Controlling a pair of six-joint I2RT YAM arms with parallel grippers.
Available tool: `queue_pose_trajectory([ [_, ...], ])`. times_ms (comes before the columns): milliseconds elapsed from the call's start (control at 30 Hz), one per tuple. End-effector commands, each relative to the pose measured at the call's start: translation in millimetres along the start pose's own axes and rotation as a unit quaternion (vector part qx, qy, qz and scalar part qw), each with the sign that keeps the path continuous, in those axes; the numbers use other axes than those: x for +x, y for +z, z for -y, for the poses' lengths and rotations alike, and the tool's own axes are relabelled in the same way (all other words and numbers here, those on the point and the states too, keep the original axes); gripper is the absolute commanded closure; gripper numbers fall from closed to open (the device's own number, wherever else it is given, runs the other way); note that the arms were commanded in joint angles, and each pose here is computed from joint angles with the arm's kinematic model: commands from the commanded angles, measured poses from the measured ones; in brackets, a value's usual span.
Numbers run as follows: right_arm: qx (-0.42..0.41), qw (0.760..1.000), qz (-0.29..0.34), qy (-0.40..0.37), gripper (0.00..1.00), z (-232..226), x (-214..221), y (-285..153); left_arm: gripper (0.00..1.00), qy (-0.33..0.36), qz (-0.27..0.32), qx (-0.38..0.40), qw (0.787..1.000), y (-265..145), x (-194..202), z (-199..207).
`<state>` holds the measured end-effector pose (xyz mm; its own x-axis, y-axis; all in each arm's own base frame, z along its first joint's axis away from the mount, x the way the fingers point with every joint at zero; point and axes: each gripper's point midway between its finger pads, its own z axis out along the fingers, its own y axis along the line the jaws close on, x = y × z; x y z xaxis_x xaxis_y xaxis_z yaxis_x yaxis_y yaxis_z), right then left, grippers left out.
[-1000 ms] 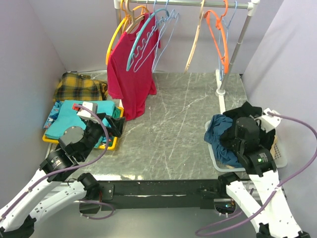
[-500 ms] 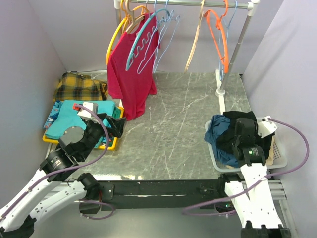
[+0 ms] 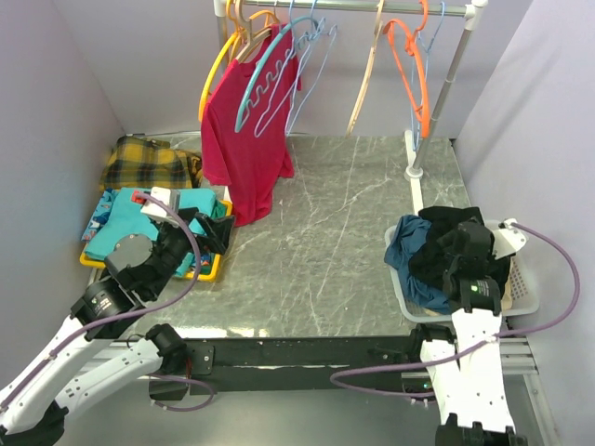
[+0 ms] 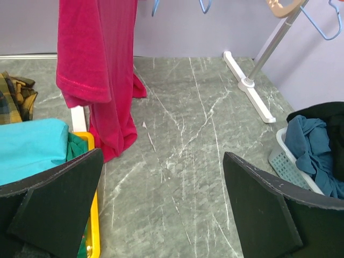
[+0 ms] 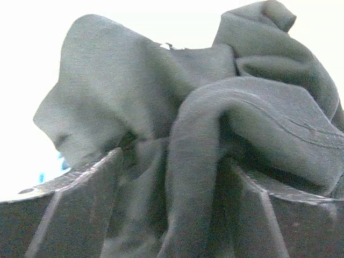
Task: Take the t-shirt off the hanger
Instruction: Place the T-shirt in the bin, then pick up the hanger from the clothesline.
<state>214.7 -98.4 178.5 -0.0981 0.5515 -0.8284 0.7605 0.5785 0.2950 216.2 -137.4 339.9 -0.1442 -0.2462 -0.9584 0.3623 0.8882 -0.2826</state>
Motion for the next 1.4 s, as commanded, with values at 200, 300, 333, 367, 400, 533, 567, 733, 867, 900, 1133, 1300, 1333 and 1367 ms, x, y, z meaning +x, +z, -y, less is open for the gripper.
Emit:
queue_pose_trajectory([
  [200, -0.091, 0.991, 0.089, 0.033, 0.14, -14, -87, -83, 0.01, 0.006, 0.061, -0.007, 0.998, -4, -55, 5],
  [300, -0.125, 0.985, 0.11, 0.052, 0.13, -20, -97, -97, 0.01, -0.005, 0.066, -0.011, 0.998, -3, -64, 6],
  [333, -0.141, 0.982, 0.111, 0.052, 0.13, -25, -97, -99, 0.01, -0.012, 0.072, -0.009, 0.997, -5, -73, 9],
  [367, -0.162, 0.979, 0.116, 0.049, 0.13, -32, -101, -102, 0.01, -0.011, 0.069, -0.013, 0.997, 0, -74, 10],
  [400, -0.184, 0.976, 0.111, 0.042, 0.13, -40, -99, -104, 0.01, -0.01, 0.072, -0.022, 0.997, 2, -77, 8],
  [533, -0.303, 0.952, 0.056, -0.004, 0.16, -85, -82, -120, 0.0, -0.014, 0.088, -0.05, 0.995, 11, -108, 10],
  [567, -0.317, 0.947, 0.051, -0.006, 0.16, -90, -81, -123, 0.01, -0.009, 0.07, -0.062, 0.996, 24, -104, 12],
  [733, -0.429, 0.903, 0.019, -0.015, 0.16, -115, -56, -147, 0.01, -0.025, 0.079, -0.051, 0.995, 42, -153, 23],
  [867, -0.456, 0.89, 0.0, -0.026, 0.16, -119, -40, -148, 0.1, -0.03, 0.053, -0.031, 0.998, 77, -169, 17],
  [900, -0.454, 0.89, -0.006, -0.028, 0.16, -118, -35, -145, 0.12, -0.03, 0.07, -0.027, 0.997, 75, -190, 19],
  [1133, -0.486, 0.873, -0.029, -0.016, 0.16, -124, -20, -149, 0.26, -0.029, 0.038, -0.003, 0.999, 115, -198, 11],
  [1300, -0.493, 0.87, -0.032, -0.014, 0.16, -125, -20, -152, 0.32, -0.06, 0.001, 0.042, 0.997, 140, -189, 0],
  [1333, -0.493, 0.869, -0.035, -0.012, 0.16, -125, -19, -152, 0.32, -0.061, -0.001, 0.048, 0.997, 142, -188, 0],
  [1367, -0.495, 0.868, -0.031, -0.011, 0.16, -125, -20, -154, 0.32, -0.062, -0.005, 0.048, 0.997, 147, -185, -3],
])
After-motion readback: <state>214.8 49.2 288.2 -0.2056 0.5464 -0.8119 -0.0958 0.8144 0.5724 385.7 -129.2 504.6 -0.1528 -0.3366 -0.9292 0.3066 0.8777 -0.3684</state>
